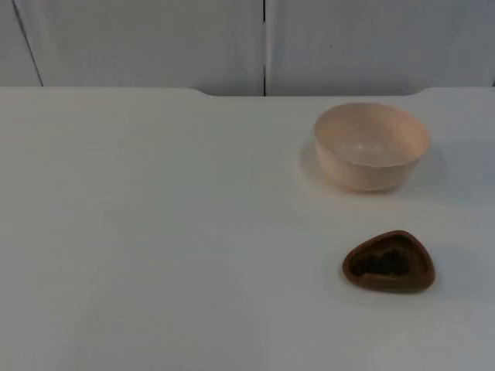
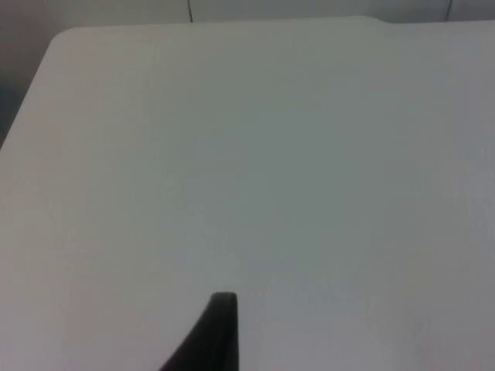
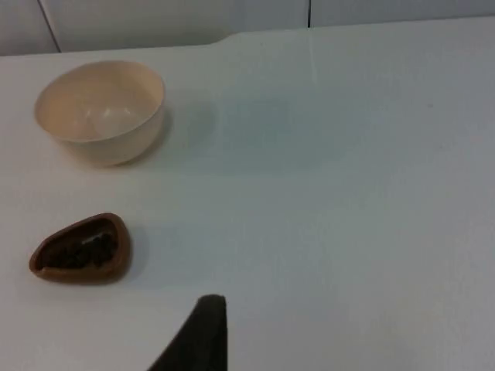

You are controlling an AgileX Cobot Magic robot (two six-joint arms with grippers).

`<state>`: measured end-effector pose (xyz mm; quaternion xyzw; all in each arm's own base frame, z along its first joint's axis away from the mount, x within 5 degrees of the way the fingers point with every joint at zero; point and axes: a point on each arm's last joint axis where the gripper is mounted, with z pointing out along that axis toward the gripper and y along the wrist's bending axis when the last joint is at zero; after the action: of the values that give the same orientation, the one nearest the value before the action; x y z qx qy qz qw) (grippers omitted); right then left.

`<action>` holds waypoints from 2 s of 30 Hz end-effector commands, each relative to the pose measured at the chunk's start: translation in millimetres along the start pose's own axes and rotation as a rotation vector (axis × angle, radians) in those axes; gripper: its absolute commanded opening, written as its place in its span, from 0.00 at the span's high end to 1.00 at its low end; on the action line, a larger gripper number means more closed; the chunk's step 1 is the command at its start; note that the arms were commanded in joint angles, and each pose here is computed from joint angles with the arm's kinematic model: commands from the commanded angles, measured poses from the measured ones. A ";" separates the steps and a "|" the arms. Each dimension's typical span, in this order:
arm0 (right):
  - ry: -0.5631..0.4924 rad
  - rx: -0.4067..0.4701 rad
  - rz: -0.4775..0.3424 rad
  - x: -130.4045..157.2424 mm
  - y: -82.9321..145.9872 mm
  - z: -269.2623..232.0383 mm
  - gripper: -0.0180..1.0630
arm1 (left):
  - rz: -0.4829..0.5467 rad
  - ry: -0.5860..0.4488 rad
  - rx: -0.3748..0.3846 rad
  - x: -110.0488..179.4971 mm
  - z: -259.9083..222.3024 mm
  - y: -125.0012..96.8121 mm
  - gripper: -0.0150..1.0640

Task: Pick up the bowl with the left hand and pour the coffee beans from the cup into the bowl with the right hand.

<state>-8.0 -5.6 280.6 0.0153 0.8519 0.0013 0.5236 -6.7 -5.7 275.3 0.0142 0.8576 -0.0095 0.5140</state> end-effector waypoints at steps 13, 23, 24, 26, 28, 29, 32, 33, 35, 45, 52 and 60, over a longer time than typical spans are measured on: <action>0.008 -0.015 -0.023 0.3 1.9 0.9 0.01 | -0.001 0.000 -0.005 -0.5 1.9 0.4 0.02; 0.008 -0.015 -0.023 0.3 1.9 0.9 0.01 | -0.001 0.000 -0.005 -0.5 1.9 0.4 0.02; 0.008 -0.015 -0.023 0.3 1.9 0.9 0.01 | -0.001 0.000 -0.005 -0.5 1.9 0.4 0.02; 0.008 -0.015 -0.023 0.3 1.9 0.9 0.01 | -0.001 0.000 -0.005 -0.5 1.9 0.4 0.02; 0.008 -0.015 -0.023 0.3 1.9 0.9 0.01 | -0.001 0.000 -0.005 -0.5 1.9 0.4 0.02; 0.008 -0.015 -0.023 0.3 1.9 0.9 0.01 | -0.005 0.000 -0.005 -0.5 1.9 0.4 0.02; 0.008 -0.015 -0.023 0.3 1.9 0.9 0.01 | -0.006 0.000 -0.008 -0.5 1.9 0.6 0.02; 0.008 -0.015 -0.023 0.3 1.9 0.9 0.01 | -0.006 0.000 -0.007 -0.5 1.9 0.5 0.02; 0.008 -0.015 -0.023 0.3 1.9 0.9 0.01 | -0.006 0.000 -0.007 -0.5 1.9 0.5 0.02; 0.008 -0.015 -0.023 0.3 1.9 0.9 0.01 | -0.055 -0.066 0.028 -9.6 -5.7 -2.8 0.02; 0.008 -0.015 -0.023 0.3 1.9 0.9 0.01 | -0.058 -0.070 0.034 -23.3 -10.5 -3.3 0.02; 0.008 -0.015 -0.023 0.3 1.9 0.9 0.01 | -0.060 -0.088 0.035 -33.6 -12.2 -3.1 0.02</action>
<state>-8.0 -4.0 280.5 0.0018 0.8522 0.0037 0.5232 -2.5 -7.9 306.2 0.0004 0.8414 -0.0328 0.5395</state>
